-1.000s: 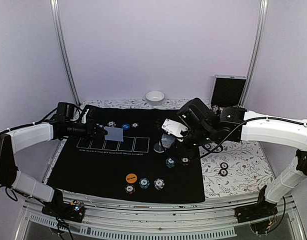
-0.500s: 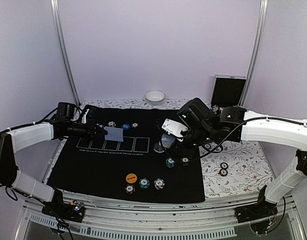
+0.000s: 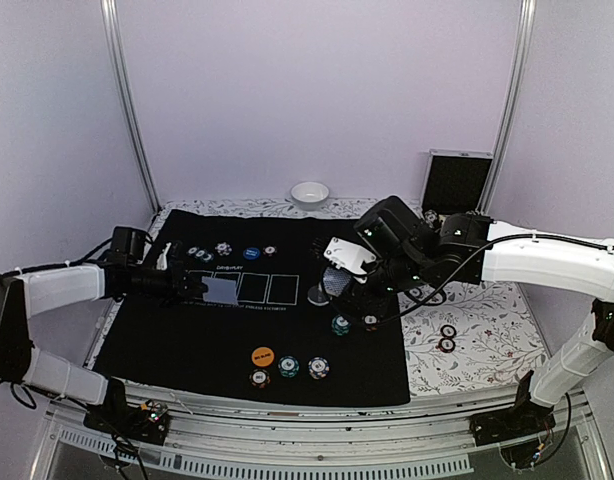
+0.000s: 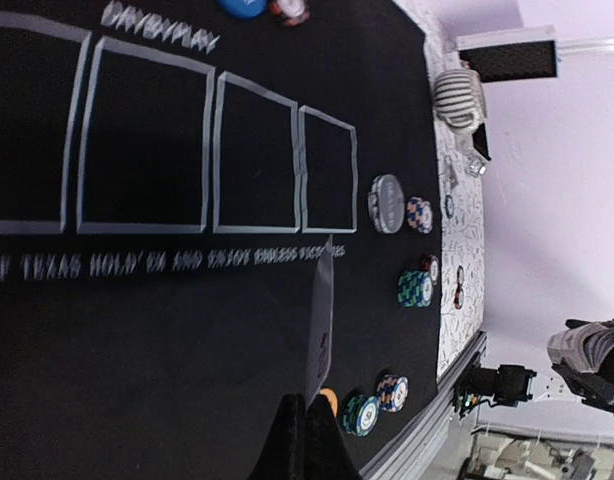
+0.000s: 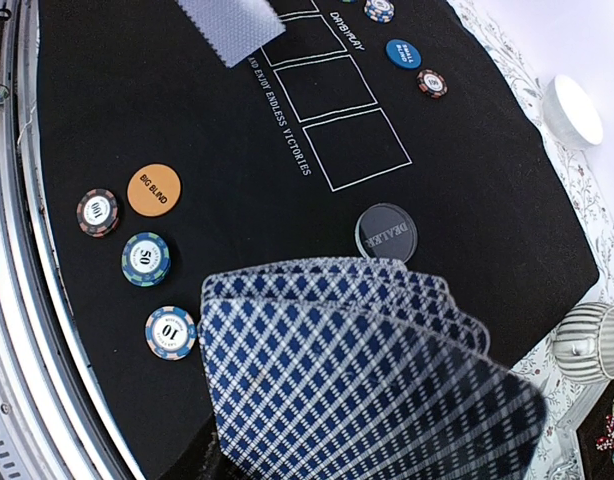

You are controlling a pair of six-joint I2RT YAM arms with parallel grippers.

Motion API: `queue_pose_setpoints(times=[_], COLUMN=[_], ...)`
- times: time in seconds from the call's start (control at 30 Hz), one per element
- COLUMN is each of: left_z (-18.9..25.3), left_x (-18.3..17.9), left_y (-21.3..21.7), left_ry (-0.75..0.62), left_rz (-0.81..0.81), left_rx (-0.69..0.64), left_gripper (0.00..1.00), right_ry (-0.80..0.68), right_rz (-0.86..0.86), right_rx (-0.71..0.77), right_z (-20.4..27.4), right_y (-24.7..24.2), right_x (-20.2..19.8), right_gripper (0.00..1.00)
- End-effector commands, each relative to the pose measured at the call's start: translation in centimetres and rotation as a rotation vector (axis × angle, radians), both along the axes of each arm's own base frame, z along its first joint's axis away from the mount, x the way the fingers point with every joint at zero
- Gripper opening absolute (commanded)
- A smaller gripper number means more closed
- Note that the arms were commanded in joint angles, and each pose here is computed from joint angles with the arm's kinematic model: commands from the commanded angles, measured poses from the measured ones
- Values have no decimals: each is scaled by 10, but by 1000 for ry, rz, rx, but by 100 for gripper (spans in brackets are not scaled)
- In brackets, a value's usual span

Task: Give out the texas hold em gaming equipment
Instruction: Distribute the poker card in the big blind area.

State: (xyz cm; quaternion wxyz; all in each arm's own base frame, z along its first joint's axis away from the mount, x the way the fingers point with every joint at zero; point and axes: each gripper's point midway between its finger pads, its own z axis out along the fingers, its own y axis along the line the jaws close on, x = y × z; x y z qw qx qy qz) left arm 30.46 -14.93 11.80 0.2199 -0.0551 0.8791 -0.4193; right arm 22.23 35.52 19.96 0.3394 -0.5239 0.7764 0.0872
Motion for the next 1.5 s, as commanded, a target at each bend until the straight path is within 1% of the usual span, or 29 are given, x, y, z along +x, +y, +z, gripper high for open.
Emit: queue_pose_setpoints(times=[0.0,0.07,0.13,0.27,0.37,0.43,0.47,0.5,0.57,0.63,0.67,0.83,0.87,0.9,0.97,1.07,1.13,1.17,1.2,1.27,1.37,1.4,1.43,1.47], left_z=[-9,-12,-30,-66,-77,-78,-78,-77,-74,-70,-65,-30,-20,-6,27,83,111,122,130,138,139,139,139,138], left_x=[-36,-46,-59,-87,-93,-91,-90,-89,-85,-79,-76,-56,-51,-44,-34,-30,-38,-43,-49,-60,-68,-74,-79,-86], left_y=[21,31,36,24,24,26,28,30,36,49,53,67,66,61,37,-19,-60,-80,-96,-125,-147,-154,-161,-168], left_ry=[58,50,109,272,306,302,300,293,280,255,235,108,73,18,-114,-312,-397,-421,-434,-442,-461,-469,-477,-482], left_rz=[165,209,203,145,147,161,168,175,199,246,265,347,344,329,237,42,-109,-184,-252,-368,-446,-483,-519,-554], left_rx=[7,44,93,41,32,47,55,68,106,176,196,236,233,216,164,110,63,27,-12,-79,-109,-126,-142,-151], left_gripper=[0,0,0,0,0,0,5,17,45,62,64,64,62,58,55,54,55,57,60,70,85,95,98,98], right_ry=[0,2,6,12,17,19,21,22,23,24,25,26,29,32,42,52,55,60,66,79,102,112,122,132], right_rz=[-23,-19,-12,-1,2,4,5,6,7,11,13,17,19,25,40,78,109,126,144,179,216,226,233,244], right_rx=[6,5,4,-1,10,17,19,19,17,18,17,19,21,26,40,67,74,73,71,79,105,114,119,127], right_z=[1,0,-2,-5,-2,0,0,0,-1,-1,-1,2,2,3,6,14,17,16,15,14,14,14,14,15], right_y=[-6,-4,-1,3,3,3,3,3,3,4,4,5,5,7,11,22,32,37,42,51,63,66,70,73], right_x=[1,2,2,2,1,0,-1,-1,-1,-1,-2,-2,-3,-4,-7,-14,-19,-22,-26,-33,-41,-44,-46,-49], right_gripper=[3,3,3,3,3,3,3,3,3,3,3,3,3,3,3,3,3,3,3,3,3,3,4,4])
